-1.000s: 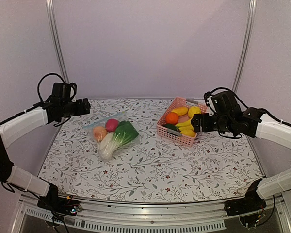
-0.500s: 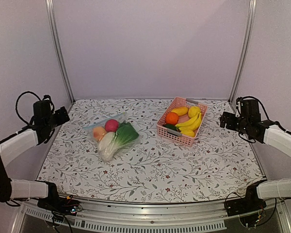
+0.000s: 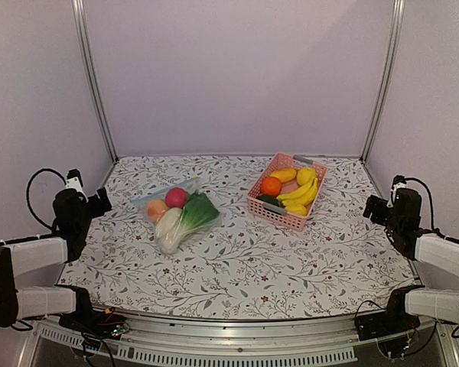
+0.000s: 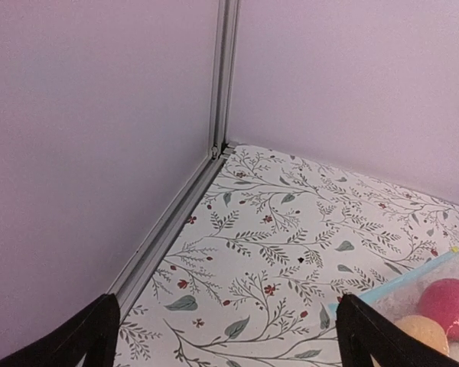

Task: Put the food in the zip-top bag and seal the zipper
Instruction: Reset both arms

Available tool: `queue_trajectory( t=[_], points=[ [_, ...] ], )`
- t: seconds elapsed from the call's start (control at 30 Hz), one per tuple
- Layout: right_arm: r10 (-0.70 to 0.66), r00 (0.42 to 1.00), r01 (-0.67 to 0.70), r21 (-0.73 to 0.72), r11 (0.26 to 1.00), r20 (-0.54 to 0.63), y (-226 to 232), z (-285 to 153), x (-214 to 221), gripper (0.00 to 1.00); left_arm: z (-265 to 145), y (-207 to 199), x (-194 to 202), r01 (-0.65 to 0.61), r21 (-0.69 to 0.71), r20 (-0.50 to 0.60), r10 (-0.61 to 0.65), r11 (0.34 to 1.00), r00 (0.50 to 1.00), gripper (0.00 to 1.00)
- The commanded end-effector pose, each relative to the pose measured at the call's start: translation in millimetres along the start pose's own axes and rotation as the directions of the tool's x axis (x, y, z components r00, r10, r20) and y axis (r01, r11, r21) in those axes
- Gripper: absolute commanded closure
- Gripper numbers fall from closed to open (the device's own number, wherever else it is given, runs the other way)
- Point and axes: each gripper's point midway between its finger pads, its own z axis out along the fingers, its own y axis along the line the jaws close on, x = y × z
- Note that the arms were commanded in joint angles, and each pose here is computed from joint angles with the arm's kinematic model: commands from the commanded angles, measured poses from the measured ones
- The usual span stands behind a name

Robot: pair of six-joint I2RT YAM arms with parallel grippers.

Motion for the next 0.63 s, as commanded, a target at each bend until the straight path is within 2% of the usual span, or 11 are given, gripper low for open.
queue_trajectory(
  t=[0.0, 0.6],
  points=[
    [0.0, 0.988, -0.001, 0.008, 1.0, 0.153, -0.8, -3.4, -31.9, 0.01, 2.3, -3.3, -12.3, -0.01, 0.015, 0.072, 0.009, 1.0, 0.997, 0.01],
    [0.001, 0.989, -0.007, 0.038, 0.999, 0.149, -6.8, -1.9, -25.9, 0.01, 3.8, 2.4, -3.9, 0.0, -0.025, 0.065, 0.002, 1.0, 0.998, 0.0]
  ],
)
